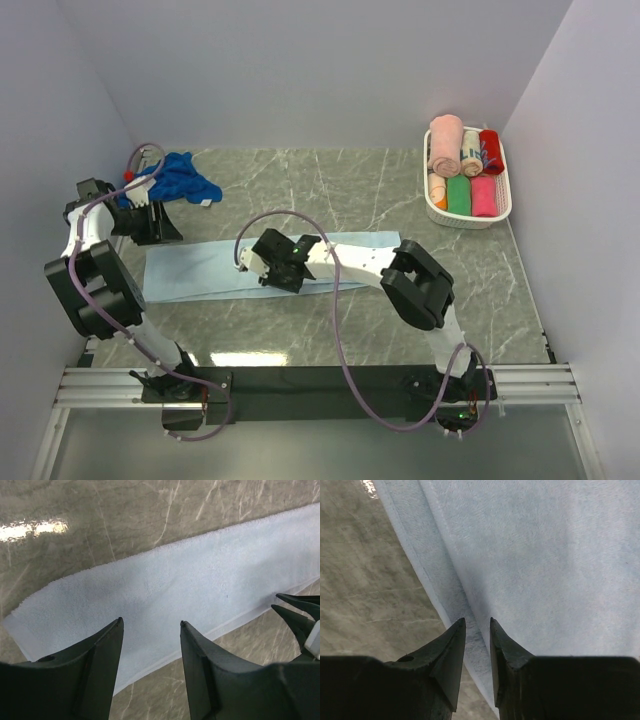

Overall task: Roll the towels
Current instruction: Fold the towel

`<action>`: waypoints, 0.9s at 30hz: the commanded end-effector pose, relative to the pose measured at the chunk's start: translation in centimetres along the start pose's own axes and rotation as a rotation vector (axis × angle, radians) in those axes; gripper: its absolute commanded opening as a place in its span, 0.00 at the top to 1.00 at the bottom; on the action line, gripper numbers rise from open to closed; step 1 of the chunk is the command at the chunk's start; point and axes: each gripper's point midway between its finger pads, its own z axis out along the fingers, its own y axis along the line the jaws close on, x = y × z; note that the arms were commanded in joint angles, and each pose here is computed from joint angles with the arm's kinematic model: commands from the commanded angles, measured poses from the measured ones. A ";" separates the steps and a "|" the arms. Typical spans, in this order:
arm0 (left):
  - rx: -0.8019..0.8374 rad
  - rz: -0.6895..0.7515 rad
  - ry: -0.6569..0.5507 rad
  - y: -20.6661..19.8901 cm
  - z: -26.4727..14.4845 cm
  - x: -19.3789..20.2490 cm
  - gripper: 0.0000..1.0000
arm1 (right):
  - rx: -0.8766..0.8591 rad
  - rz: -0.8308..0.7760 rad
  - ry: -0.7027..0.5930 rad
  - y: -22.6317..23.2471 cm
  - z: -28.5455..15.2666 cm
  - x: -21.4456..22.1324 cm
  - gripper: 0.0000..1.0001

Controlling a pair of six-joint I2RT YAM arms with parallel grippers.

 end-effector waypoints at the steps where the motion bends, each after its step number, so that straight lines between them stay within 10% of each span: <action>1: 0.009 -0.018 -0.043 0.2 -0.2 -1.4 0.45 | 0.009 -0.024 -0.029 -0.4 0.2 -1.6 0.67; 27: 0.009 -0.028 -0.042 0.5 0.1 -0.9 0.46 | 0.004 -0.041 -0.037 -1.3 -0.6 -2.5 1.00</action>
